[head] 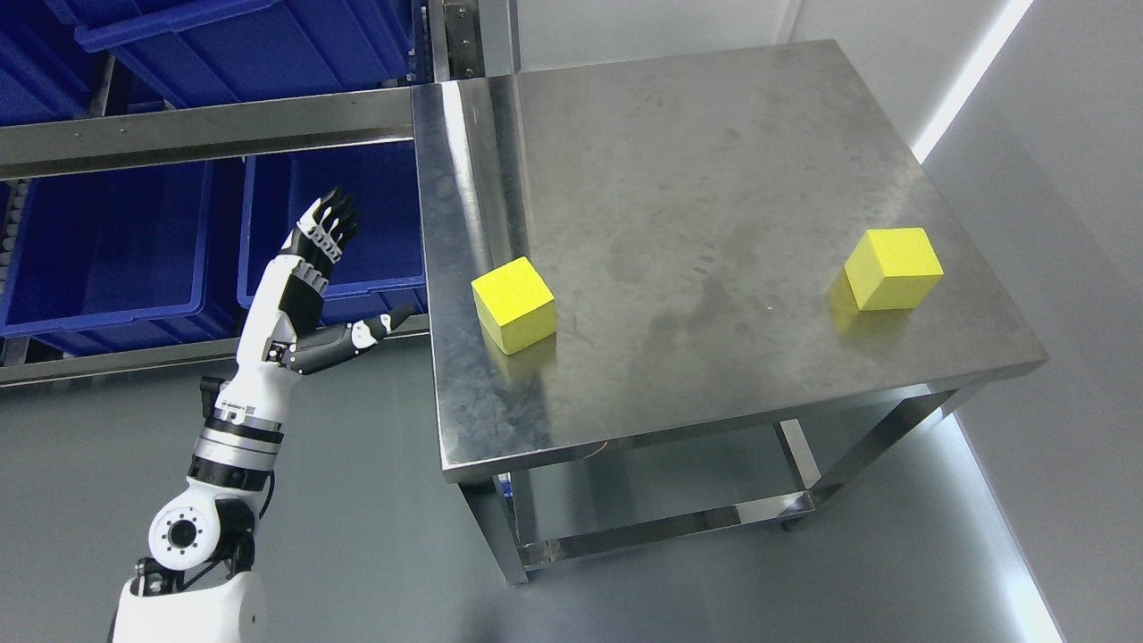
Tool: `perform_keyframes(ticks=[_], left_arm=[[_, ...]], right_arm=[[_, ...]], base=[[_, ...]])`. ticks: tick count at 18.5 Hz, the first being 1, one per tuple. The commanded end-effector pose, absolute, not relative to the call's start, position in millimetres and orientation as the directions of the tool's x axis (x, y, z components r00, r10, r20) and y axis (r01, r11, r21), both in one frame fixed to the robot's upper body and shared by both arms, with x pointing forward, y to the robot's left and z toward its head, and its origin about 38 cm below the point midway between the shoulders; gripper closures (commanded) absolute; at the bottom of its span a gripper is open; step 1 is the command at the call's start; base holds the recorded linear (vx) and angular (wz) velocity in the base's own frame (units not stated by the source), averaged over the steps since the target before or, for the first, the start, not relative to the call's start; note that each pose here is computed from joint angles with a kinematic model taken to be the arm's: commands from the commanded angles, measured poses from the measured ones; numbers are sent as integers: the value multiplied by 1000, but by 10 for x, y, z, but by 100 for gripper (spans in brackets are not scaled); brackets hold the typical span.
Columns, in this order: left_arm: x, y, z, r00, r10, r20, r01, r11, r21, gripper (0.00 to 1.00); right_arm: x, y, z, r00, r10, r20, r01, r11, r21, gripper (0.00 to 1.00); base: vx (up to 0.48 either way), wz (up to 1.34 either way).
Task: Move yellow foam block to right shelf middle
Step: 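Reach the left hand toward the yellow foam cube nearer the robot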
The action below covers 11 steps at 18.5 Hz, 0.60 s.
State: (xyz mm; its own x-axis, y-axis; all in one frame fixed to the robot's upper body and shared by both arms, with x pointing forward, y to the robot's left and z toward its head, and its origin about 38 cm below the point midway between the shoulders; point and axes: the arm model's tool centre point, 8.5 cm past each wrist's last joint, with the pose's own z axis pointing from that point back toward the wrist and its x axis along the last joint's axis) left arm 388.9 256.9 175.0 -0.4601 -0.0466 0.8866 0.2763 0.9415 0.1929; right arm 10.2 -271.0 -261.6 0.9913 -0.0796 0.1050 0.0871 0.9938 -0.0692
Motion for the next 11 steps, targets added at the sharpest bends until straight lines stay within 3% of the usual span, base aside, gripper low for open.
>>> perform_keyframes(ticks=[1,6,11], left_arm=[[4081,2374,1975,-468,-146,871,405,841,358,0],[4243,2066,1956,-426,-279,860,471,744,475,0],[4356,2064,1792,-381,-394,836,481,688,543,0]], right_arm=[[171,-2827,-2605,989,-76,124,87,993,-86,0],[171,-2827,-2605,989,-76,124,87,993,-86,0],[181,-2827,-2605,989,-76,125,87,993,-86,0]], base=[[-25,-146],[-30,-213],[-22,-152]])
